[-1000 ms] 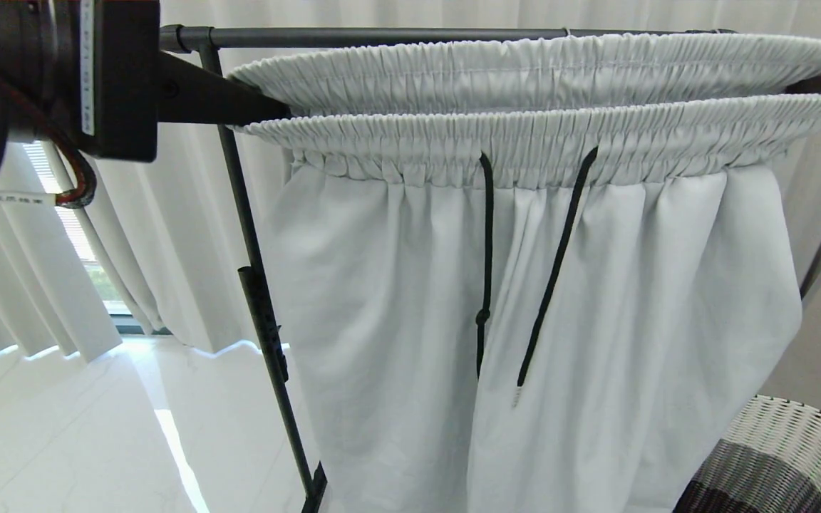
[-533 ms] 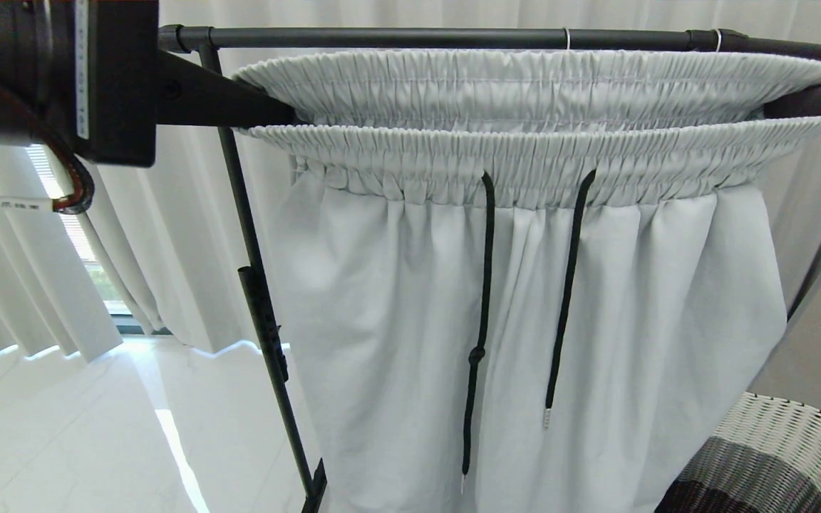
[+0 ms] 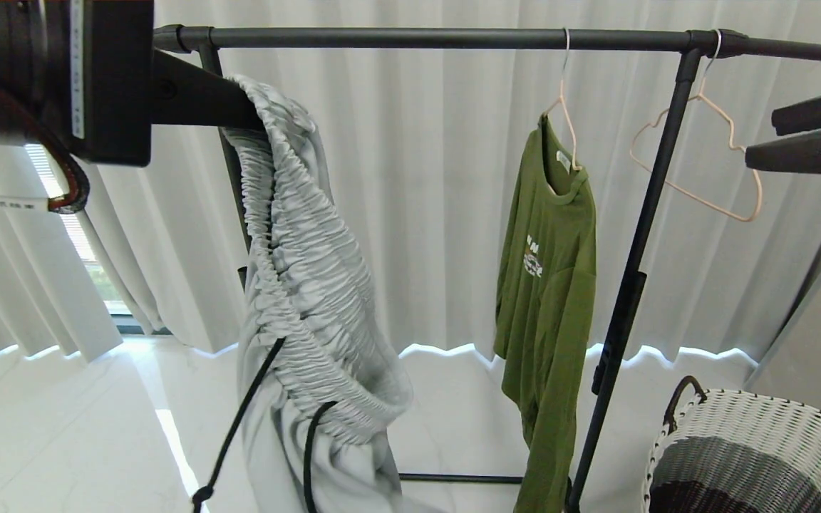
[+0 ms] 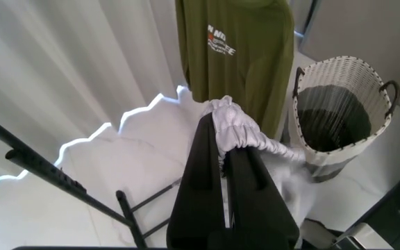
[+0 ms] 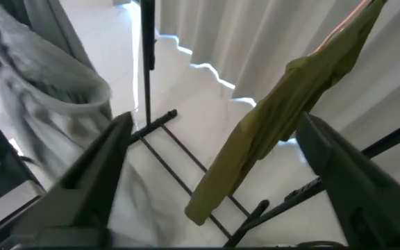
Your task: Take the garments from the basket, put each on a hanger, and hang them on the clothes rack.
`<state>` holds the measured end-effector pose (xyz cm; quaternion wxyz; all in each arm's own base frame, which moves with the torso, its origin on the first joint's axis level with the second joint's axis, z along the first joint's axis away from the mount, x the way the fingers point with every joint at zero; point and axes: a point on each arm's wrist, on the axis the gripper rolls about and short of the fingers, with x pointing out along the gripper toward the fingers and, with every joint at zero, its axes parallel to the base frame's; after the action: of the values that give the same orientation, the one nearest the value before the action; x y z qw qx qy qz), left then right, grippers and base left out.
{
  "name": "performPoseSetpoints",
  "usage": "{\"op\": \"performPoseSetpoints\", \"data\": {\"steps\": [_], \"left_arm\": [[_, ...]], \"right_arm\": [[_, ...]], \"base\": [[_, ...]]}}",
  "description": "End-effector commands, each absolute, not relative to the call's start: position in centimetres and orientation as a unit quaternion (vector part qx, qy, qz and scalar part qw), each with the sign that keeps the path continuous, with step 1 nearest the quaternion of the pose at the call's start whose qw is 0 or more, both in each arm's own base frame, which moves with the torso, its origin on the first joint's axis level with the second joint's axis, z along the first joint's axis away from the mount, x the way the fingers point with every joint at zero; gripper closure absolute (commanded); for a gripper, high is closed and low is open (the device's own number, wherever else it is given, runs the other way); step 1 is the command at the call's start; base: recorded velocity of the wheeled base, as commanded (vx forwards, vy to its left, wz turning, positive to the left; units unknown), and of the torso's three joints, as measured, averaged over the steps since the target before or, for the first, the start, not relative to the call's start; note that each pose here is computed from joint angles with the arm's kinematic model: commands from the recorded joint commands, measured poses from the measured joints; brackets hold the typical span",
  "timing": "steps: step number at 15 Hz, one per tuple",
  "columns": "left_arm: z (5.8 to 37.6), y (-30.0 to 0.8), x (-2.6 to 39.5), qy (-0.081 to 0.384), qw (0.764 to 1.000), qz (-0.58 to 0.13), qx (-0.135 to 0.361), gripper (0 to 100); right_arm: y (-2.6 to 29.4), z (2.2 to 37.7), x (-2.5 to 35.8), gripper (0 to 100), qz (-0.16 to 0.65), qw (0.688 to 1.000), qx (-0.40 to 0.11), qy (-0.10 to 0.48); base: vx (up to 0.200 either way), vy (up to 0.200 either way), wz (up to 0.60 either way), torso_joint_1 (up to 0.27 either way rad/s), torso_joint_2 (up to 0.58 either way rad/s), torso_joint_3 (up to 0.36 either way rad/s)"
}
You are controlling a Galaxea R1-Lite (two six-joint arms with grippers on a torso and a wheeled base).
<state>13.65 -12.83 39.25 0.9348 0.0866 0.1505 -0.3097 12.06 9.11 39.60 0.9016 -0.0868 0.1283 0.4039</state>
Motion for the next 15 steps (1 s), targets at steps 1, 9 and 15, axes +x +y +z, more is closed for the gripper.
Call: {"op": "performPoseSetpoints", "data": {"steps": [1,9,15], "left_arm": [[39.2,-12.8,13.7,0.152,0.935,-0.307,0.089,100],[35.6,-8.3,15.8,0.197,0.97,-0.089,0.111,100],[30.9,-7.1,15.0,0.203,0.971,-0.068,0.11,100]], "right_arm": [[8.3,38.7,11.3,0,0.392,0.906,-0.088,0.133],[3.9,34.1,11.5,0,0.088,0.951,-0.176,0.238],[2.6,32.1,12.9,0,0.026,0.952,-0.229,0.203]], "base": [[0.0,0.0,0.0,0.0,0.0,0.0],[0.0,0.0,0.0,0.0,0.0,0.0],[0.0,0.0,0.0,0.0,0.0,0.0]]}}
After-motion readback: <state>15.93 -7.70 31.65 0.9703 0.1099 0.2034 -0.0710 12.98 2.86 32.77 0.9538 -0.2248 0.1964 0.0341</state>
